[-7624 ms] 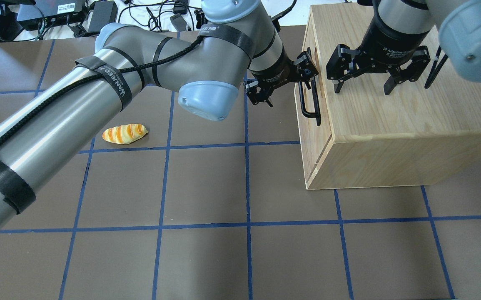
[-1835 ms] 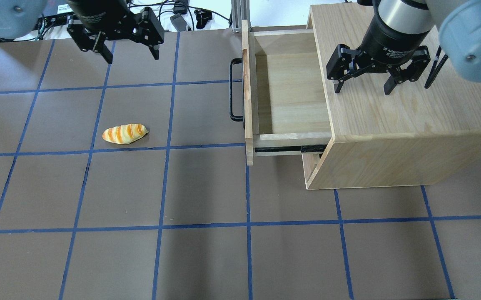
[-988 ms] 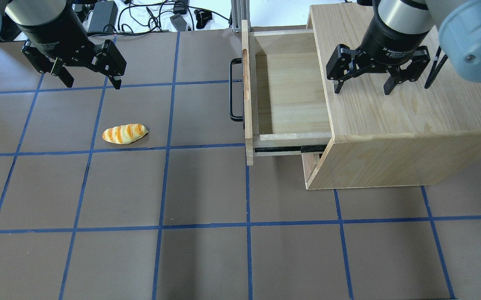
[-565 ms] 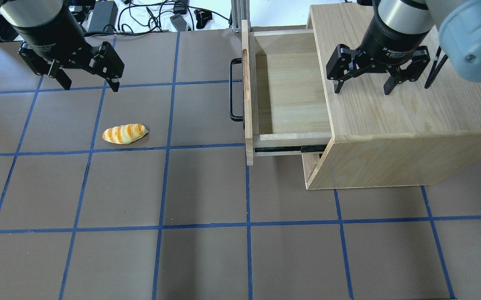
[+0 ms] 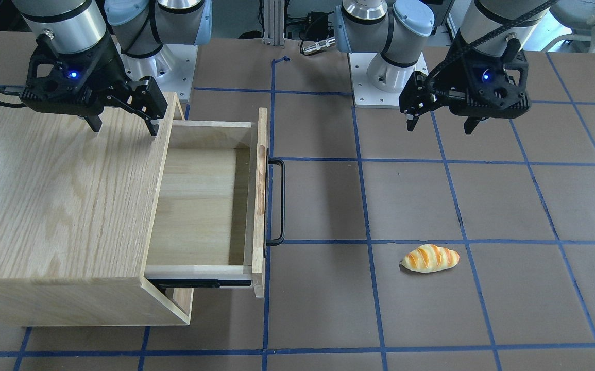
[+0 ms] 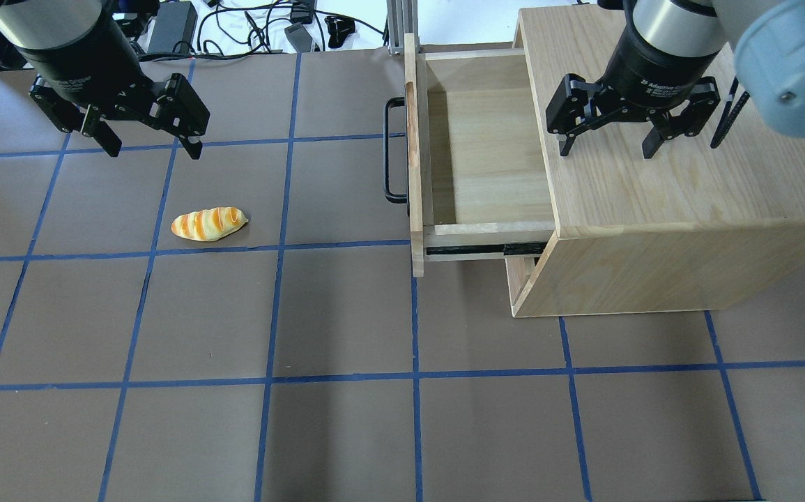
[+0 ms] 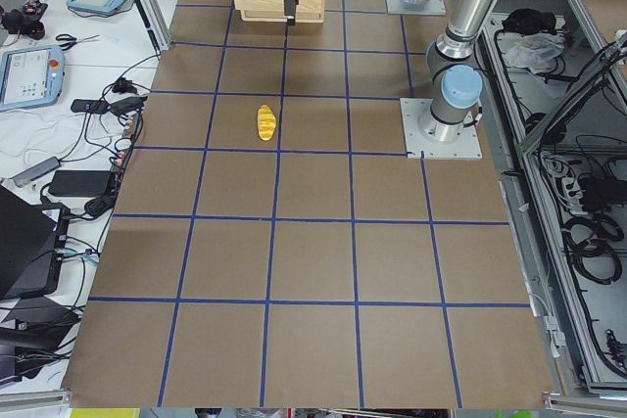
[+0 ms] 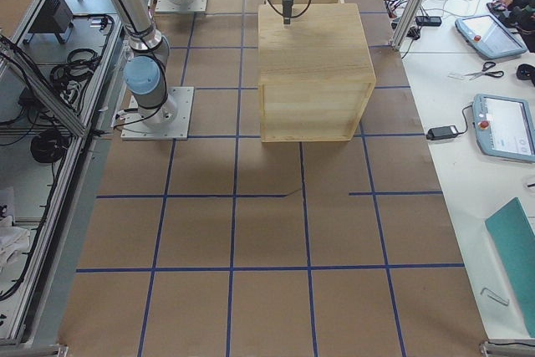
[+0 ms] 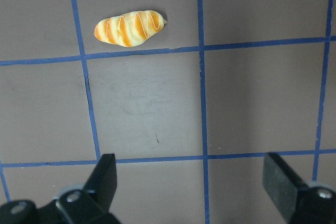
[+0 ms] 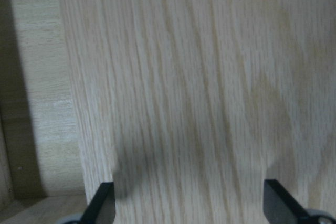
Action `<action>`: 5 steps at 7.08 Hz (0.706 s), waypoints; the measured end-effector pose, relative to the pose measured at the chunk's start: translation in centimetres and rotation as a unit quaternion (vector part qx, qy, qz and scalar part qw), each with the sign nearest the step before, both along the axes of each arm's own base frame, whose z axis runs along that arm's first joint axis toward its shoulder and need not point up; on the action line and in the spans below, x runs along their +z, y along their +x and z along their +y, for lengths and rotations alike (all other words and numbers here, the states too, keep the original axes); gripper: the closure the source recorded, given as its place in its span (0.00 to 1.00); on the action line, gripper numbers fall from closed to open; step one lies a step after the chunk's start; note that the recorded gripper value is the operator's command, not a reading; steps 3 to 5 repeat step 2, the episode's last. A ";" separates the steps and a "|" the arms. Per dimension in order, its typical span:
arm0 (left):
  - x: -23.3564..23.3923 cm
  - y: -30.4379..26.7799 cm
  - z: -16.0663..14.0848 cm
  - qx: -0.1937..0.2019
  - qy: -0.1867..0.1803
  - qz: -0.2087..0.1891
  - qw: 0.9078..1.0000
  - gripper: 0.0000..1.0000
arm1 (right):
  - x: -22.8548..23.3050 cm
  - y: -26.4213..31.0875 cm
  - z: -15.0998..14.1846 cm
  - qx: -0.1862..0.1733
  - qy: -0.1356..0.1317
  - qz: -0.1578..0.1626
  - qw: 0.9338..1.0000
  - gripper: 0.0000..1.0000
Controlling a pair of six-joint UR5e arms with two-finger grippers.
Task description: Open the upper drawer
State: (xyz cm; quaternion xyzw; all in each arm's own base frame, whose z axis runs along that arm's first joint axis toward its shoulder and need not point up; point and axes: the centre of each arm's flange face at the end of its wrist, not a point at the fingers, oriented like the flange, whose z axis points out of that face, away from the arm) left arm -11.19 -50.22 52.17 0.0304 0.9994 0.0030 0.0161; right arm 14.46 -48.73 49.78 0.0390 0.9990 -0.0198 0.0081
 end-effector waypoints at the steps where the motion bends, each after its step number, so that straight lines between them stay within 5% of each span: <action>1: -0.2 -0.1 0.0 0.000 0.001 0.004 1.000 0.00 | 0.0 0.0 0.0 0.000 0.000 0.000 1.000 0.00; 5: -0.2 -0.1 0.1 0.000 0.001 0.006 1.000 0.00 | 0.0 0.0 0.0 0.000 0.000 0.000 1.000 0.00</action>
